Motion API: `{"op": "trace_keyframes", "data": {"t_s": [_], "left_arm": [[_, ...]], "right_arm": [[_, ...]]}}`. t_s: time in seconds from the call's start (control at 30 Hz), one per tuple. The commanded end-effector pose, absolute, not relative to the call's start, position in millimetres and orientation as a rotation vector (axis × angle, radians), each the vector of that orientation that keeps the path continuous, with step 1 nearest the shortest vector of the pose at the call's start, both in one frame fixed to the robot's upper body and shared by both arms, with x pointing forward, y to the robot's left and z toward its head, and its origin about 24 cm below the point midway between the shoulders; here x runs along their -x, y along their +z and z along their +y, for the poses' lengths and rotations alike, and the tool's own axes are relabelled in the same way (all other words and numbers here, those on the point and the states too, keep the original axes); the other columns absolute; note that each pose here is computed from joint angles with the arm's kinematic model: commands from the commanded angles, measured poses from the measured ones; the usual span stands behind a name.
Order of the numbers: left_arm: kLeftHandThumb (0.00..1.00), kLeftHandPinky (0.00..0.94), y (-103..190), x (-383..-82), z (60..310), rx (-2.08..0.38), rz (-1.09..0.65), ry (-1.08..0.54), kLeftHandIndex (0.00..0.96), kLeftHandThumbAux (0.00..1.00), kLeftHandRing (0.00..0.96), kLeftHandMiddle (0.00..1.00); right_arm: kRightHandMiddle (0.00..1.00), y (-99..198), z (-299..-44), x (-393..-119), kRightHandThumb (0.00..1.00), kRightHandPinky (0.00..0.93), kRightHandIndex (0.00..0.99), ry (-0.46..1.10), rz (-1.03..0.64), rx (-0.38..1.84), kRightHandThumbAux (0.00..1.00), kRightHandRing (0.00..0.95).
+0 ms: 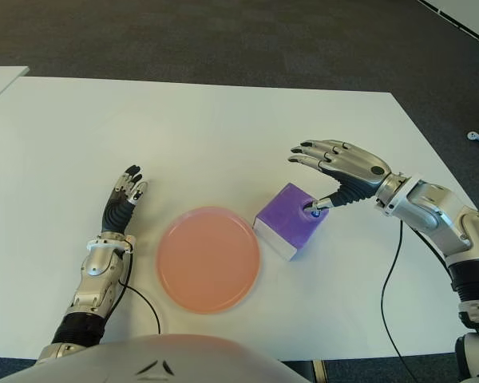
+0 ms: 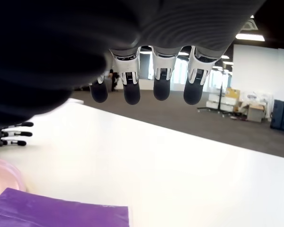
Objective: Put the tissue paper into the plate.
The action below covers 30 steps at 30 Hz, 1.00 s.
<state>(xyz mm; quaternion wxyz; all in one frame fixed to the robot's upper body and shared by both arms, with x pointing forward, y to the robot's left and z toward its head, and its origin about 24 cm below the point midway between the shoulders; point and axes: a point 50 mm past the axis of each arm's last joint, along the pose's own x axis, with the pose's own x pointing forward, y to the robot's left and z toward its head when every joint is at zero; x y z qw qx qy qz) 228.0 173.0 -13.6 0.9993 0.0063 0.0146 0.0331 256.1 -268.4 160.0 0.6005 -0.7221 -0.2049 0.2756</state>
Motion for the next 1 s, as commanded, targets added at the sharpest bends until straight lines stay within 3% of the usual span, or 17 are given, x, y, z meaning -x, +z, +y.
{"op": "trace_keyframes", "data": {"t_s": [0.03, 0.47, 1.0], "left_arm": [[0.0, 0.0, -31, -218, 173, -0.014, 0.131, 0.075, 0.0, 0.466, 0.0, 0.0], [0.0, 0.0, -31, -219, 175, -0.014, 0.13, 0.076, 0.0, 0.473, 0.0, 0.0], [0.0, 0.0, -32, -220, 176, -0.004, 0.128, 0.066, 0.0, 0.475, 0.0, 0.0]], "right_arm": [[0.0, 149, -273, -250, 0.412, 0.0, 0.0, 0.656, -0.434, 1.656, 0.267, 0.0], [0.0, 138, -275, -243, 0.431, 0.0, 0.0, 0.723, -0.384, 1.639, 0.251, 0.0], [0.0, 130, -272, -236, 0.402, 0.0, 0.0, 0.896, -0.395, 1.708, 0.31, 0.0]]}}
